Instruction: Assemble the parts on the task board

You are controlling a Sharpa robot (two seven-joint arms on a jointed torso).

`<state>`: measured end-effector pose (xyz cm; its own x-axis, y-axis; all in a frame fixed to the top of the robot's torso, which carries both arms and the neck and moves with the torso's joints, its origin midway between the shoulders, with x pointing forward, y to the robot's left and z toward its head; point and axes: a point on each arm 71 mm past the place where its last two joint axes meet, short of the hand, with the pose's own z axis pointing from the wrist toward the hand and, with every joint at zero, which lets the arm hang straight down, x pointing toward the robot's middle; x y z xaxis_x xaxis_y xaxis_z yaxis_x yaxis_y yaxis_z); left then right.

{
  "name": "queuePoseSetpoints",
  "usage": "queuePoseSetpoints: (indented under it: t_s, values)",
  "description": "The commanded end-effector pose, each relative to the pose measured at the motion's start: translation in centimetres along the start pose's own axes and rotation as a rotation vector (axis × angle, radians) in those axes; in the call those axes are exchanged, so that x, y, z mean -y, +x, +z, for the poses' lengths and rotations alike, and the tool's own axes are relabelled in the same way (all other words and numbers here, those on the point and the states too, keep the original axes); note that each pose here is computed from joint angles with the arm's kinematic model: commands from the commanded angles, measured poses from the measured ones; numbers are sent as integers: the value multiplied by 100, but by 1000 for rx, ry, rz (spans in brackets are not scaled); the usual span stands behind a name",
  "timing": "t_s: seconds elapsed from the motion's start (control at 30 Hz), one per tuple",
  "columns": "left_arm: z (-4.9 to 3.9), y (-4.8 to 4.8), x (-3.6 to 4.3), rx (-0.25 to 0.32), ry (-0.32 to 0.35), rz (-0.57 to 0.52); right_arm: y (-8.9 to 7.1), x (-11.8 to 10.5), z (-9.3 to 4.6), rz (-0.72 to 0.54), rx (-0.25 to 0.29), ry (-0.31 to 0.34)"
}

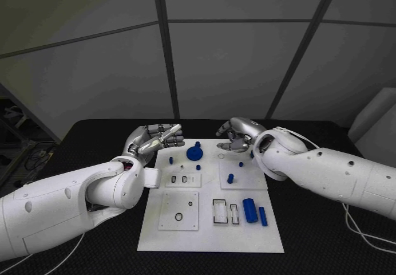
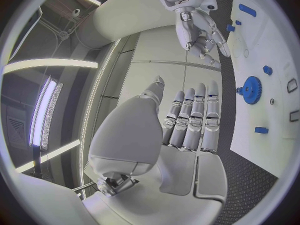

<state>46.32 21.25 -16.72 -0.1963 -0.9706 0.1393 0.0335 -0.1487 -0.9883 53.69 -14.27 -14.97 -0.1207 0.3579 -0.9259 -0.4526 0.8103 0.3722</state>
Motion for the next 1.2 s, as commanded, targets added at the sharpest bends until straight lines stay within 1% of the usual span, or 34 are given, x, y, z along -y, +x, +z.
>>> queuePoseSetpoints:
  t_s: [0.03,0.1,0.23,0.4,0.53,0.77,1.0,1.2]
  values:
    - [12,-6,15,-11,14,2,-108,149,-123,178,4,-46]
    - [18,-12,12,-9,14,3,-169,299,-217,191,-6,-40]
    - [29,-20,6,-7,15,4,-283,578,-369,196,-6,-11]
    - [38,-17,1,-7,16,4,-371,845,-466,186,0,38]
    - [44,-15,-3,-7,16,4,-397,984,-485,178,1,66]
    - [52,-19,-8,-6,16,4,-364,1063,-481,173,-13,87]
    - [61,-13,-13,-6,16,4,-267,1059,-452,153,-60,99]
    - [64,-8,-16,-7,16,3,-201,1073,-451,134,-83,111]
